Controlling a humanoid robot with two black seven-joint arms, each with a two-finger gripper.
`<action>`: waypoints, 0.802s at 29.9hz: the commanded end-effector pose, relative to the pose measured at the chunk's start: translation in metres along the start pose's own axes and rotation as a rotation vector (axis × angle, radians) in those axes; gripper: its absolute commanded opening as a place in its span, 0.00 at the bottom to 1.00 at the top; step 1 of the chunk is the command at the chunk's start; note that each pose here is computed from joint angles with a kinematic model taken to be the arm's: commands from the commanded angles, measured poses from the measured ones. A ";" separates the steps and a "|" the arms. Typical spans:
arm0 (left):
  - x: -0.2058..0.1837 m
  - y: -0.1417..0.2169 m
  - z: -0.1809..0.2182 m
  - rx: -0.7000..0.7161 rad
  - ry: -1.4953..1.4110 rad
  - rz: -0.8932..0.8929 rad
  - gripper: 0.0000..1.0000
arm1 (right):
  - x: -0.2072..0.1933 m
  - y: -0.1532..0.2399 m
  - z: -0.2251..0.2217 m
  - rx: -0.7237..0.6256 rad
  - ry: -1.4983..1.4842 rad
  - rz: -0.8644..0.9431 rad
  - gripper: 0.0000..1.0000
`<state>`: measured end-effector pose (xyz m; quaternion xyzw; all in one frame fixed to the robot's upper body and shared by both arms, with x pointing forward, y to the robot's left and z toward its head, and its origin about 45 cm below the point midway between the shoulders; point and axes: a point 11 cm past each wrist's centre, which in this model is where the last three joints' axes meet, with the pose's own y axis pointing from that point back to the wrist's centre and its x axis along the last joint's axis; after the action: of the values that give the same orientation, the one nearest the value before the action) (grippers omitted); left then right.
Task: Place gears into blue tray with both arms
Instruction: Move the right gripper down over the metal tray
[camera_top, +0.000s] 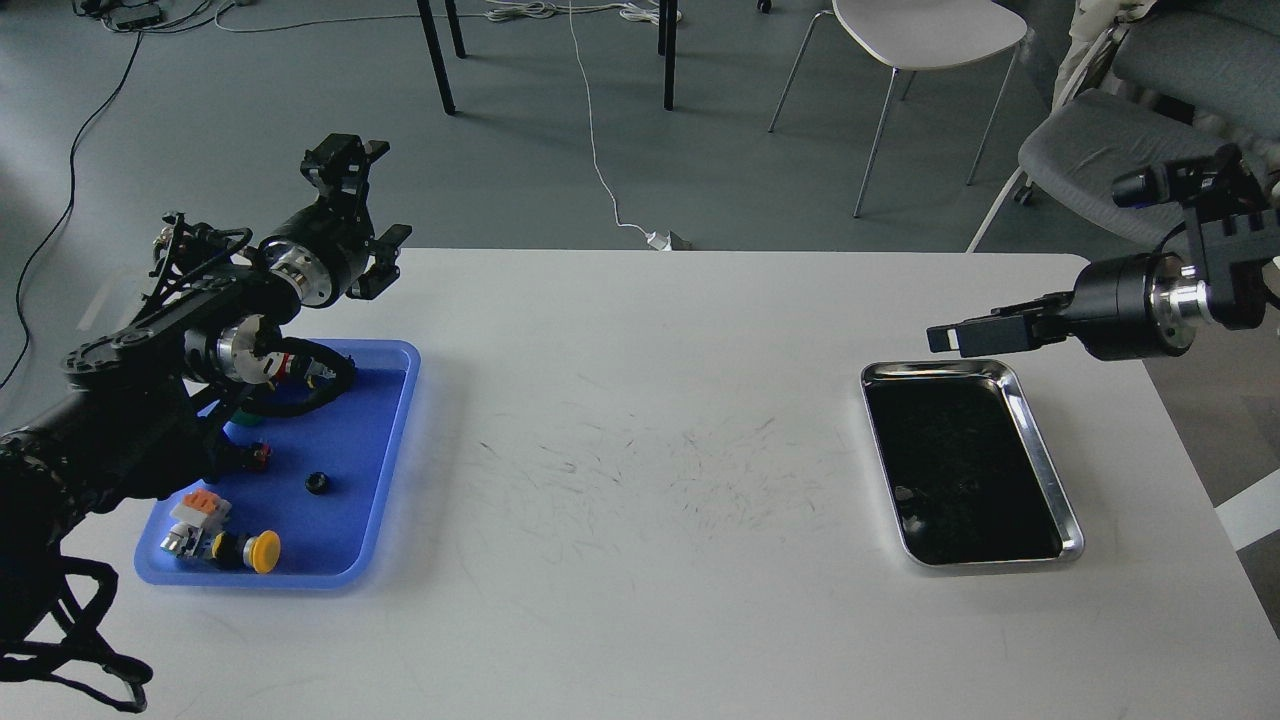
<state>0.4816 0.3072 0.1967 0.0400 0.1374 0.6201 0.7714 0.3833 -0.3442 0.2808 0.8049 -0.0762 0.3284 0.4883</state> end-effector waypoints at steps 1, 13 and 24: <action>0.001 0.000 0.000 -0.006 0.000 0.002 0.99 | 0.013 0.016 0.009 0.010 -0.079 0.082 0.99; 0.005 0.001 -0.002 -0.004 0.000 0.016 0.99 | 0.025 0.029 0.017 0.009 -0.141 0.154 0.97; 0.007 0.001 -0.001 -0.019 -0.001 0.023 0.99 | 0.026 0.028 0.012 0.033 -0.149 0.166 0.96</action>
<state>0.4812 0.3144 0.1945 0.0362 0.1321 0.6301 0.7644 0.3992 -0.3626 0.3200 0.8246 -0.1772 0.3149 0.4353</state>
